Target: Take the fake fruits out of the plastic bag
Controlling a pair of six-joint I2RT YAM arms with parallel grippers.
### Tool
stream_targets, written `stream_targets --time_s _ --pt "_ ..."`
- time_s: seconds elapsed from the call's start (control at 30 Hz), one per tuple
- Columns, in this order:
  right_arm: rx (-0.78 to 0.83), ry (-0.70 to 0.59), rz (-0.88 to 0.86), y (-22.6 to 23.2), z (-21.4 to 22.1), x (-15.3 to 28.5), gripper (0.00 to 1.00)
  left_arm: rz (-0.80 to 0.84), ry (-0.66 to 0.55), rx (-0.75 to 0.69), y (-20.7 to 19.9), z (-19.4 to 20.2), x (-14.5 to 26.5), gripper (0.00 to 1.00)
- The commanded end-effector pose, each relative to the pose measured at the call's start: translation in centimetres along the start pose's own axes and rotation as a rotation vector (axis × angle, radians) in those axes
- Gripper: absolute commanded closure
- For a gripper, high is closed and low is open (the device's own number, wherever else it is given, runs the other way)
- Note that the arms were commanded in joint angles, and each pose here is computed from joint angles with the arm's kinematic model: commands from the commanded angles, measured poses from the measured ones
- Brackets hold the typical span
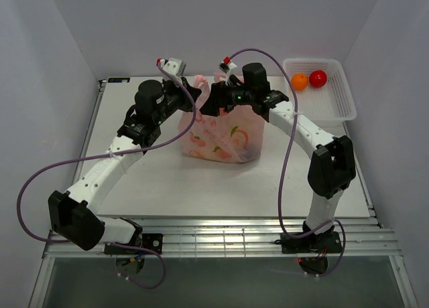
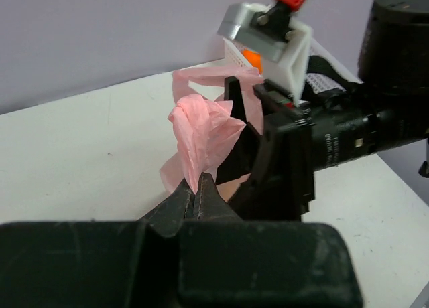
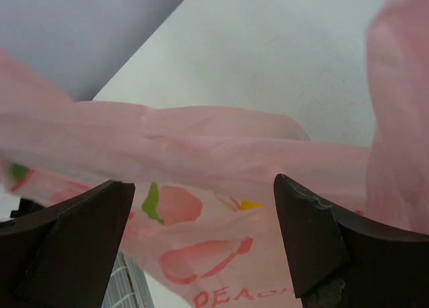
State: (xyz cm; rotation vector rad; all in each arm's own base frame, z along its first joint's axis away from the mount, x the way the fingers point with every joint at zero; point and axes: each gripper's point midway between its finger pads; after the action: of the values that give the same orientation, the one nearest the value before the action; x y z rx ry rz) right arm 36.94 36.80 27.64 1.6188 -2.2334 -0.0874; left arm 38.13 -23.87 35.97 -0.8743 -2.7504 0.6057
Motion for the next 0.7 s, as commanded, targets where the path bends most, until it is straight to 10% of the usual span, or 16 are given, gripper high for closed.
stream_targets --time_s 0.0,0.33,0.67 --pt "-0.046 0.063 0.083 -1.5 0.8 -1.0 0.1 -0.019 -0.084 0.003 -0.5 -2.4 1.5 1.0" --pt "-0.035 0.101 0.538 -8.1 5.3 0.5 0.1 -0.04 -0.094 0.033 -0.3 -2.6 1.6 1.0" --pt "0.117 0.202 1.194 -13.7 9.0 11.1 0.1 -0.134 -0.147 0.036 1.3 -3.5 2.2 1.0"
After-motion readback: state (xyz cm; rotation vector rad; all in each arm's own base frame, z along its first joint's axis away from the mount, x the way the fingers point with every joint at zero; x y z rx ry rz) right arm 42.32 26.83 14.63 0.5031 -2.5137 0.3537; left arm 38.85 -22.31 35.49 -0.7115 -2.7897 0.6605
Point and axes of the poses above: each gripper's point midway between its finger pads, its own x axis back along the fingers, its own y axis along the line the jaws close on, z = x × y, and after that the axes turned 14 degrees about x, right-handed
